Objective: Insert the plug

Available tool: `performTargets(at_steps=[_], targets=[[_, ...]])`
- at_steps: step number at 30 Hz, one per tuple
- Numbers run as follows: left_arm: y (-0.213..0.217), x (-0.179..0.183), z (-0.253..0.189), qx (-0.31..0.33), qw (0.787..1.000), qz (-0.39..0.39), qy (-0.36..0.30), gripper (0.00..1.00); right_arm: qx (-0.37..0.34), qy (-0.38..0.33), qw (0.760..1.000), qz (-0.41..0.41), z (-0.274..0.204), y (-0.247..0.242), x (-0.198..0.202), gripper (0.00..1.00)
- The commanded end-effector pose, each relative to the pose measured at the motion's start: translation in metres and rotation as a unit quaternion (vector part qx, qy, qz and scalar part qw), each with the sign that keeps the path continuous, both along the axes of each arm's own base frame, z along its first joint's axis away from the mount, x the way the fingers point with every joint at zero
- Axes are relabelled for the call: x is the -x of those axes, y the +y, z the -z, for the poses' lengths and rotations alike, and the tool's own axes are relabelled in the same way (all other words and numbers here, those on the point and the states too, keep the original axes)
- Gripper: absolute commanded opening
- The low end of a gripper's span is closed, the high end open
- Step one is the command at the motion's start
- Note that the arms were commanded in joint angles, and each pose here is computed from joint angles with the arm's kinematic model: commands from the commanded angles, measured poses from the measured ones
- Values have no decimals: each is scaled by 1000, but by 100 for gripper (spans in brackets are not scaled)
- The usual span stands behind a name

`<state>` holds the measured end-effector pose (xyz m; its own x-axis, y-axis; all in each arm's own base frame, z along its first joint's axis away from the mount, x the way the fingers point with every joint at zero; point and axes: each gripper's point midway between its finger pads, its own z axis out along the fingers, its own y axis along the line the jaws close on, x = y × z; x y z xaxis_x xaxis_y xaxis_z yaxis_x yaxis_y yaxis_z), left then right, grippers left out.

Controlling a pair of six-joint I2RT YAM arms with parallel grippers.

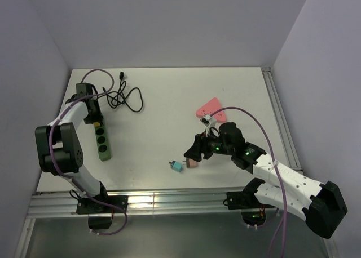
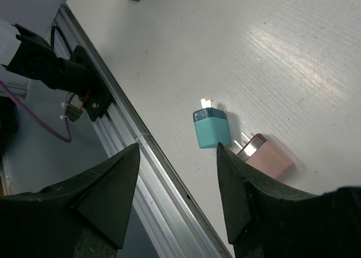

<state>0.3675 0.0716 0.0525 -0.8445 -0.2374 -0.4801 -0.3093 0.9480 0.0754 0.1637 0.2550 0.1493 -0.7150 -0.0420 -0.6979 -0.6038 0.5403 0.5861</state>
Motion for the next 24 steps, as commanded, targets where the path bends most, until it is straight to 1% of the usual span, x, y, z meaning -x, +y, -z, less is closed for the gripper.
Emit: performTargets(at_steps=[1,3,6,7,10,13,19,24], targets=[[22,76,61,-15,987,-26,159,0,-9,-19,1000,2,-7,-1,-3,64],[27,76,60,-1,987,-37,155,0,-9,-20,1000,3,-7,-2,-3,64],[29,74,60,8,988,-43,149,8,-10,-21,1000,3,-8,-2,-3,64],[29,73,59,9,988,-44,146,18,-11,-22,1000,3,-9,-2,-3,64],[31,68,51,12,991,-50,120,40,-12,-21,1000,1,-8,-2,-2,64],[33,62,40,17,994,-54,92,47,-14,-20,1000,-3,-8,-1,-1,64],[31,51,16,20,998,-48,42,53,-15,-18,1000,-6,-7,1,0,64],[23,44,-18,29,998,-40,-23,57,-15,-16,1000,-7,-6,1,-1,64]])
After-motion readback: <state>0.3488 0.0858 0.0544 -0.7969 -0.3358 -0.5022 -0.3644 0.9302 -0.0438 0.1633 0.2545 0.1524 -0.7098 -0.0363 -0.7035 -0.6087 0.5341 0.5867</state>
